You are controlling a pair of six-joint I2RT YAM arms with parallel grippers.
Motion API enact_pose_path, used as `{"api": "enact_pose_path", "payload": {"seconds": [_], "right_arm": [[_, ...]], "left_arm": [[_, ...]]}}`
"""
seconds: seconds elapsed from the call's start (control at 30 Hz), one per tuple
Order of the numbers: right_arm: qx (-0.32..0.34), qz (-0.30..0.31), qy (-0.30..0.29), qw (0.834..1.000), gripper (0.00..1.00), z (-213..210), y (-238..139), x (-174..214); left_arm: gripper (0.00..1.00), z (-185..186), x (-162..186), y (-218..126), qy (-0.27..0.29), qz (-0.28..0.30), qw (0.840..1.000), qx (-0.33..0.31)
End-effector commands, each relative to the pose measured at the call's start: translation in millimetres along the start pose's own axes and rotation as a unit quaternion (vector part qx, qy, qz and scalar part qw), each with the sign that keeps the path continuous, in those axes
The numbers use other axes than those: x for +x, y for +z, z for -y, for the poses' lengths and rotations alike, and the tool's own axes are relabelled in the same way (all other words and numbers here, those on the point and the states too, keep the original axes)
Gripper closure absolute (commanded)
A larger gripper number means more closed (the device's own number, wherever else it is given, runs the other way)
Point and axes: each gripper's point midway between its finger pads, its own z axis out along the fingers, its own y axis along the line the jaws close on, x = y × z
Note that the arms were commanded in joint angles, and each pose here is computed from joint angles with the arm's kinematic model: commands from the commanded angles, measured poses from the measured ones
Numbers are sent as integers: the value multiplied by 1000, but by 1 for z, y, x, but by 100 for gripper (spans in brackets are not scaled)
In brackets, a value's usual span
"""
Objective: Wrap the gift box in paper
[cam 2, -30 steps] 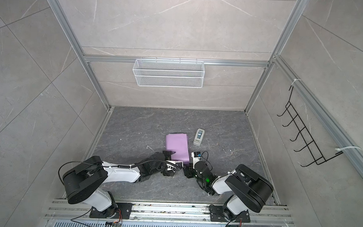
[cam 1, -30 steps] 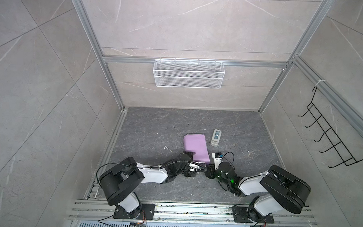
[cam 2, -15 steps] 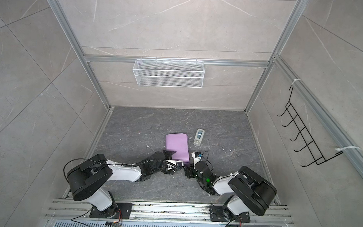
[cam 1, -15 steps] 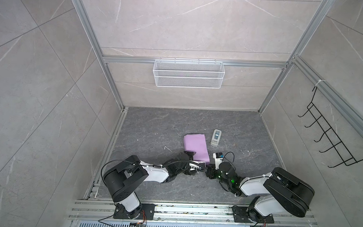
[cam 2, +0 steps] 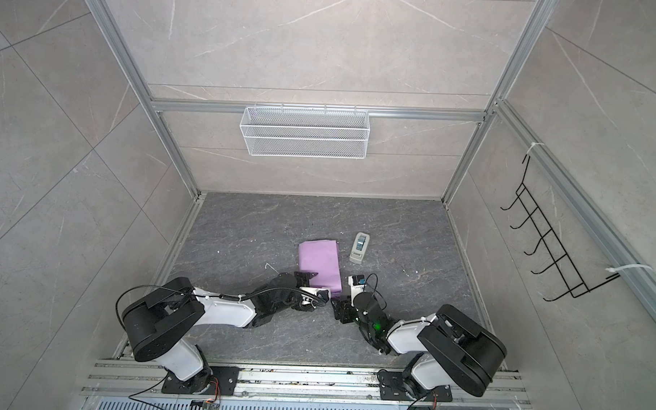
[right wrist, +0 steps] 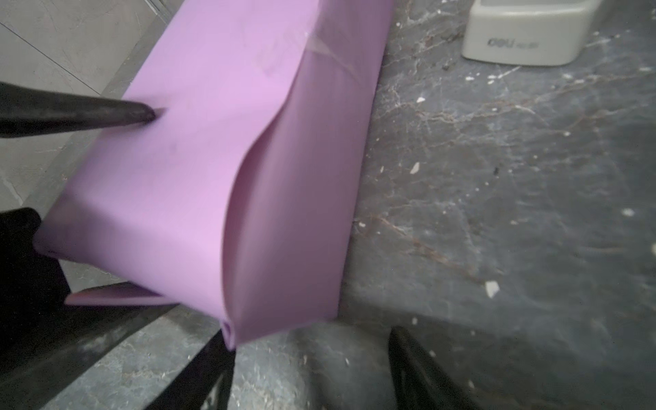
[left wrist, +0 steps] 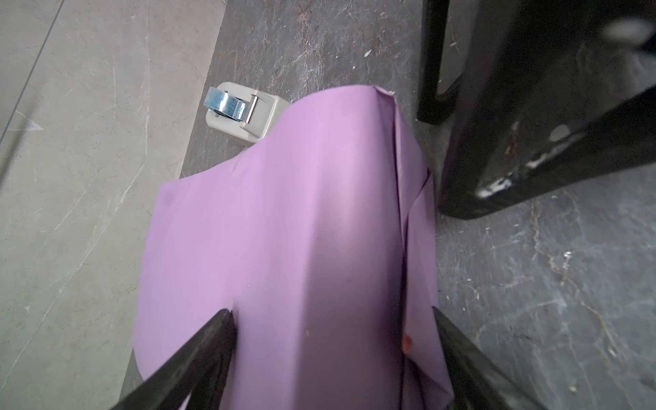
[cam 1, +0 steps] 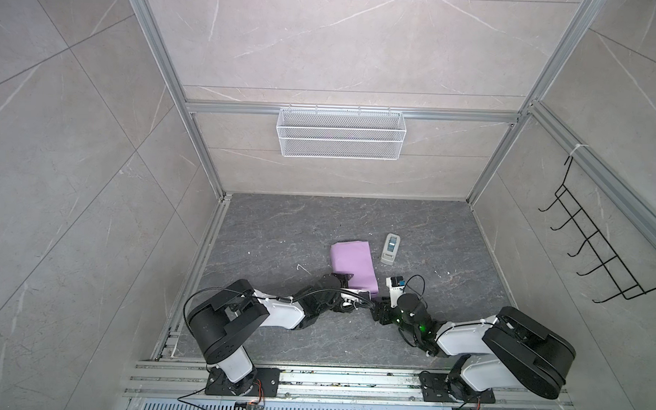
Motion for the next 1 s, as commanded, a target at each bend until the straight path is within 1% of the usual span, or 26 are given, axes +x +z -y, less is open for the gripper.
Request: {"api": "enact_pose_path", "payload": {"seconds": [0.0, 0.23, 0.47, 0.57, 0.73, 0.97], "right_arm": [[10, -35, 4, 999, 25, 6, 7, 20], [3, -18, 15, 1000, 17, -2, 15, 12], [-6, 1, 42, 999, 14, -6, 18, 6], [-9, 5, 53, 999, 14, -7, 18, 5], [-14, 6, 61, 998, 14, -10, 18, 4], [-11, 2, 63, 998, 15, -8, 18, 7]], "left_arm": [[19, 10, 9, 0, -20, -5, 1000, 20], [19, 5, 4, -2, -40, 8, 999, 25], [20, 6, 4, -4, -42, 5, 999, 29], [18, 2, 2, -6, -41, 8, 999, 24], [11, -9, -4, -11, -39, 14, 999, 9], [7, -22, -5, -18, -28, 12, 999, -25]]}}
